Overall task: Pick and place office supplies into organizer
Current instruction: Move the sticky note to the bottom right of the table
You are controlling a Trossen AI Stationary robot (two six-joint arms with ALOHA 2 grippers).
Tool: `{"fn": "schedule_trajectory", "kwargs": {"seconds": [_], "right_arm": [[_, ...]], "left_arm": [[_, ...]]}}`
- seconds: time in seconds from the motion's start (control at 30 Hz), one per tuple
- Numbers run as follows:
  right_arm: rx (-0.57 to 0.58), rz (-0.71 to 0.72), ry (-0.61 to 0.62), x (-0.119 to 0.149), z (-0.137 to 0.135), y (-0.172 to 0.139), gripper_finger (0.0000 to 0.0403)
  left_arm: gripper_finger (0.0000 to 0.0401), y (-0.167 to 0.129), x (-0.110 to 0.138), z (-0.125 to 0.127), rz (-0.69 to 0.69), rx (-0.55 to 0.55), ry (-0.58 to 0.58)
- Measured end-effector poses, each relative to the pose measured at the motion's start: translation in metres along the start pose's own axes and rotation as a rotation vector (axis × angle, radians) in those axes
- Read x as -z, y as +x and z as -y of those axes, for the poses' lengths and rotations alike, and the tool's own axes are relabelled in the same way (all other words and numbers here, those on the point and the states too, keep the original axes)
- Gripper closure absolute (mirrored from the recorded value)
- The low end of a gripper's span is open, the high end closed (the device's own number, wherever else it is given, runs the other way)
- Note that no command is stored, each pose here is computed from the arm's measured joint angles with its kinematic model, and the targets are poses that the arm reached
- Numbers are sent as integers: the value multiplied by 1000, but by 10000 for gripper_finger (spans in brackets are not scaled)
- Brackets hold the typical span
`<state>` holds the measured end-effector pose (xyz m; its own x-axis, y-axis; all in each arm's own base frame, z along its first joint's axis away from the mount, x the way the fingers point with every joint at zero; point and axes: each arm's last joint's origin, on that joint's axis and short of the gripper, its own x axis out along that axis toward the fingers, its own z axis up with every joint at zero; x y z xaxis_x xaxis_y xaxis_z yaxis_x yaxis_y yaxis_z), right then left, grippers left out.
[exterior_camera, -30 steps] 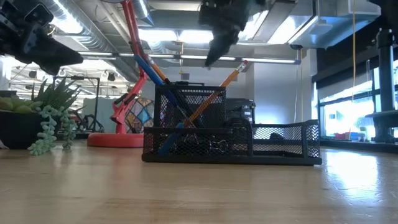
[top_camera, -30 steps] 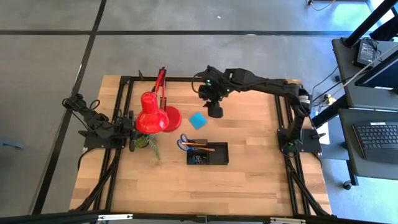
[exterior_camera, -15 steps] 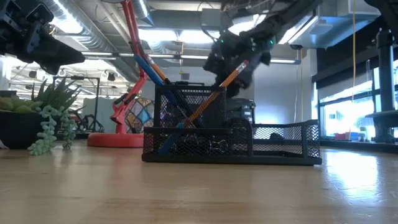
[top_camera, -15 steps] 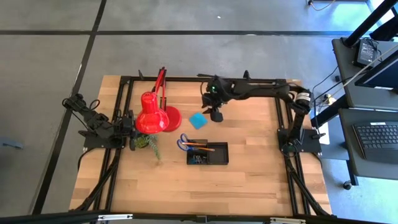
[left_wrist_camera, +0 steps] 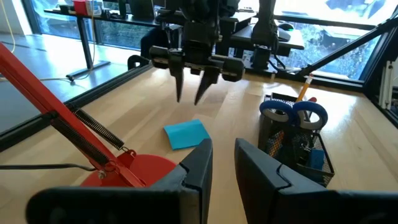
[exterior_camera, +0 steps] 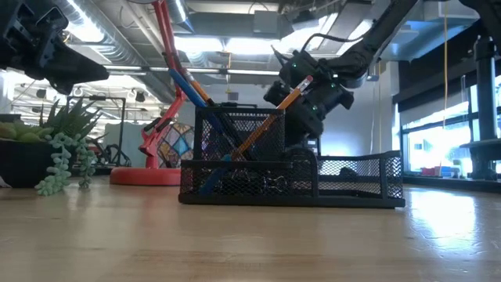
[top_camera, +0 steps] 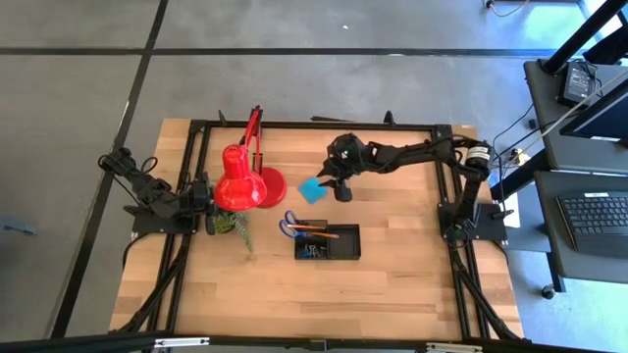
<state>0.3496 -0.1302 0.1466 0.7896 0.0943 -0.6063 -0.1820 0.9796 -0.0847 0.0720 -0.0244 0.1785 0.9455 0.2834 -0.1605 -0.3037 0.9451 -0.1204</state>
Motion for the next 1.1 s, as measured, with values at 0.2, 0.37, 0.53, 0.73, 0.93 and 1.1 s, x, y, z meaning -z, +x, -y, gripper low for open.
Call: {"fn": "schedule_trajectory", "kwargs": {"seconds": [0.2,0.37,0.53,0.73,0.93,1.1], "right_arm": [[-9,0,66,-2,-4,2,250],[-12,-17,110,6,-5,13,250],[-23,-62,109,16,-11,30,250],[16,-97,67,12,-13,40,250],[23,-181,73,18,-14,47,250],[22,-285,84,25,-17,44,250]], "left_arm": [[340,0,0,0,4,-6,-2],[338,0,-1,-1,11,-26,-1],[340,0,-1,-1,13,-32,0],[338,0,-1,-1,15,-43,2],[339,0,0,-1,14,-44,4],[339,0,0,-1,14,-44,4]]}}
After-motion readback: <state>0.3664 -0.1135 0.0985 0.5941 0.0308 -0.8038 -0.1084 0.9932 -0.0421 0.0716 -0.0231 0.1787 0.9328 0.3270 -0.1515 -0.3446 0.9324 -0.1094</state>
